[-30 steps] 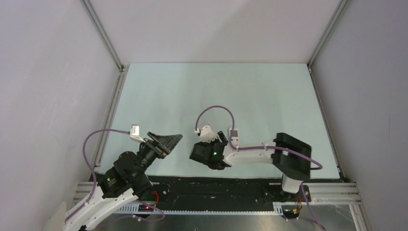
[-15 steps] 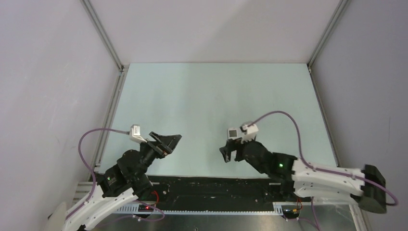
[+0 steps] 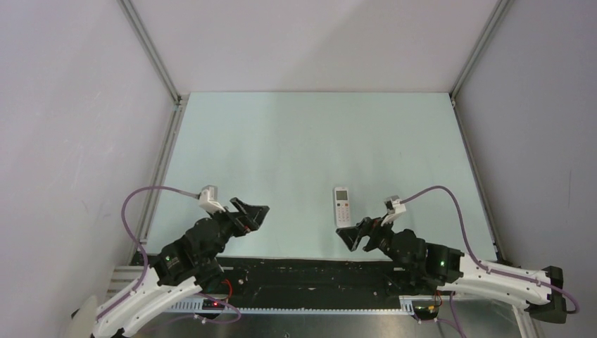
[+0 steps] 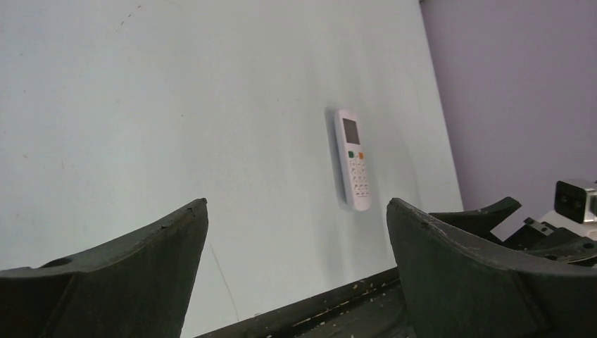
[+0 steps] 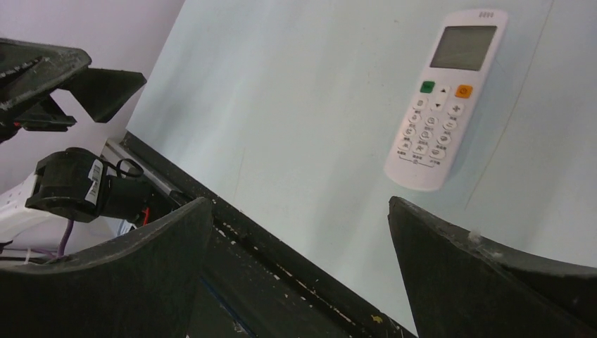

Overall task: Load the batteries into the remote control
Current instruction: Reset both arms

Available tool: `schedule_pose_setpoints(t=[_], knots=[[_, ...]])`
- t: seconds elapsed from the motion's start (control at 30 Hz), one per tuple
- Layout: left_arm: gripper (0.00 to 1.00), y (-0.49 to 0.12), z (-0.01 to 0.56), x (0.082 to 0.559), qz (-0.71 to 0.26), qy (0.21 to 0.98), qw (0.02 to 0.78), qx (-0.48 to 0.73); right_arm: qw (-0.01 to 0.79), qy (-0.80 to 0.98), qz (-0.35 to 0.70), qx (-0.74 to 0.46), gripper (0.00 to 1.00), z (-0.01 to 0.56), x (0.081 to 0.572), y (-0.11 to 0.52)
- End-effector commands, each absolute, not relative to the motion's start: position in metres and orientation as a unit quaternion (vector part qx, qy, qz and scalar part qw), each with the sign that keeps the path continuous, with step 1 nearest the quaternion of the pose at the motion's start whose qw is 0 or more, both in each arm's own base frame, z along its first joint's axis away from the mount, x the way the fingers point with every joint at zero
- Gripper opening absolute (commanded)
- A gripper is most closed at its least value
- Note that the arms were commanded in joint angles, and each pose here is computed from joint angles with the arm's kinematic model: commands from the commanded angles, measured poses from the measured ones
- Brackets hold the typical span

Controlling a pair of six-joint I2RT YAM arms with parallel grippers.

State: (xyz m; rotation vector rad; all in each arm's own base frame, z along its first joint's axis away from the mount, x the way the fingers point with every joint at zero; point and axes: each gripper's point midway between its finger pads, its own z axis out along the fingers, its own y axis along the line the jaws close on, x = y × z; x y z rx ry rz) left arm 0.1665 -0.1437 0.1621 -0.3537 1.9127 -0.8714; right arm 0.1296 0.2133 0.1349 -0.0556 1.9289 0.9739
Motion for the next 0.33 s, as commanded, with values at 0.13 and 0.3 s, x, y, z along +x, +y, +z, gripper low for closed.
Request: schedule_pose_setpoints(t=[0.13, 0.3], knots=[[1.0, -0.14, 0.144, 0.168, -0.32, 0.804, 0.487, -0.12, 0.477, 0.792, 0.38, 0.026, 0.99, 0.131, 0.136, 0.195], [1.0, -0.137, 0.151, 0.17, -0.305, 0.805, 0.499, -0.1, 0.483, 0.797, 0.362, 0.032, 0.99, 0.127, 0.139, 0.19]])
